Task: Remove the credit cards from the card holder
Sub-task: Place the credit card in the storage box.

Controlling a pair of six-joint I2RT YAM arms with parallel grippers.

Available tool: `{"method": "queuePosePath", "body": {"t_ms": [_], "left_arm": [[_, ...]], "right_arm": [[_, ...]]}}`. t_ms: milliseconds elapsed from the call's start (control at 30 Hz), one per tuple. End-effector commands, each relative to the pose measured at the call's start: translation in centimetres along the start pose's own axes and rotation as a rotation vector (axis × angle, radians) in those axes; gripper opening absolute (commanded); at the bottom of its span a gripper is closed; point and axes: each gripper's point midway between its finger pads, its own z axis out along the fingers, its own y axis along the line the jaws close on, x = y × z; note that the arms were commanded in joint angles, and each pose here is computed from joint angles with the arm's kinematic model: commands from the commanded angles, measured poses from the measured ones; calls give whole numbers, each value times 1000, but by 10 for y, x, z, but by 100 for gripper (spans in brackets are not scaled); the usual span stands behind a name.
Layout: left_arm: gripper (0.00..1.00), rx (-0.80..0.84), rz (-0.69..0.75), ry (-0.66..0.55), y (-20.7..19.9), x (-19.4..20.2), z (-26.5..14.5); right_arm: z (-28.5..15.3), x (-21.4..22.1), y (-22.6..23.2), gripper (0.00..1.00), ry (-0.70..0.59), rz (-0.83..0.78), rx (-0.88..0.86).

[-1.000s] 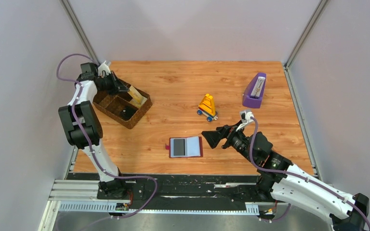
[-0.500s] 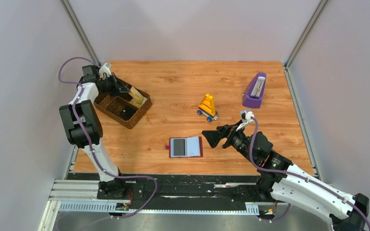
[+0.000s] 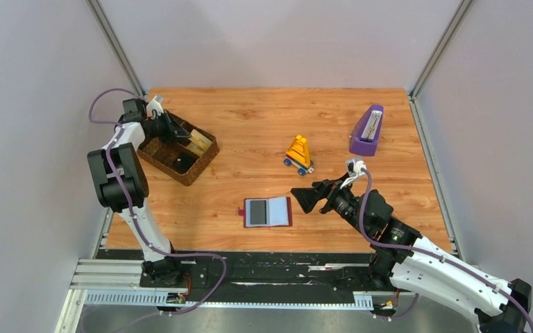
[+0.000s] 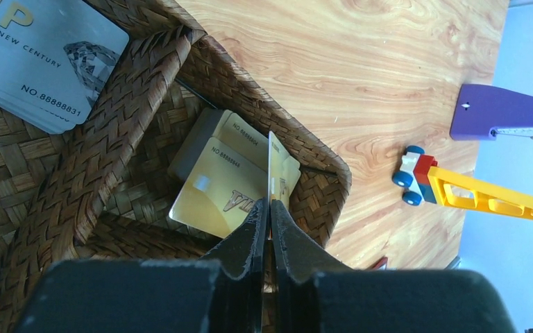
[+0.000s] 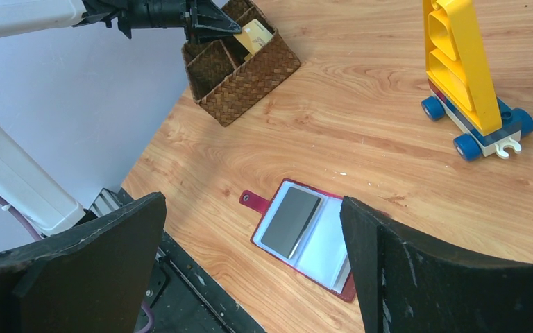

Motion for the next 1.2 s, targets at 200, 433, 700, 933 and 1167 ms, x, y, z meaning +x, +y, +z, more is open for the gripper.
{"method": "queuePosePath", "body": {"t_ms": [200, 433, 700, 933, 1167], "left_arm": [[14, -26, 30, 15, 4, 2, 17], [23, -47, 60, 38, 0, 2, 24], [32, -67, 68, 34, -2, -3, 22], [38, -99, 74, 33, 1, -6, 19], [43, -106, 94, 23, -2, -13, 16]], "right_arm": [[-1, -27, 14, 100, -75, 0, -34], [-1, -27, 13, 100, -77, -3, -29], [0, -29, 6, 100, -86, -6, 5], [3, -26, -4, 100, -60, -5, 71], [4, -26, -3, 100, -54, -10, 72]]}}
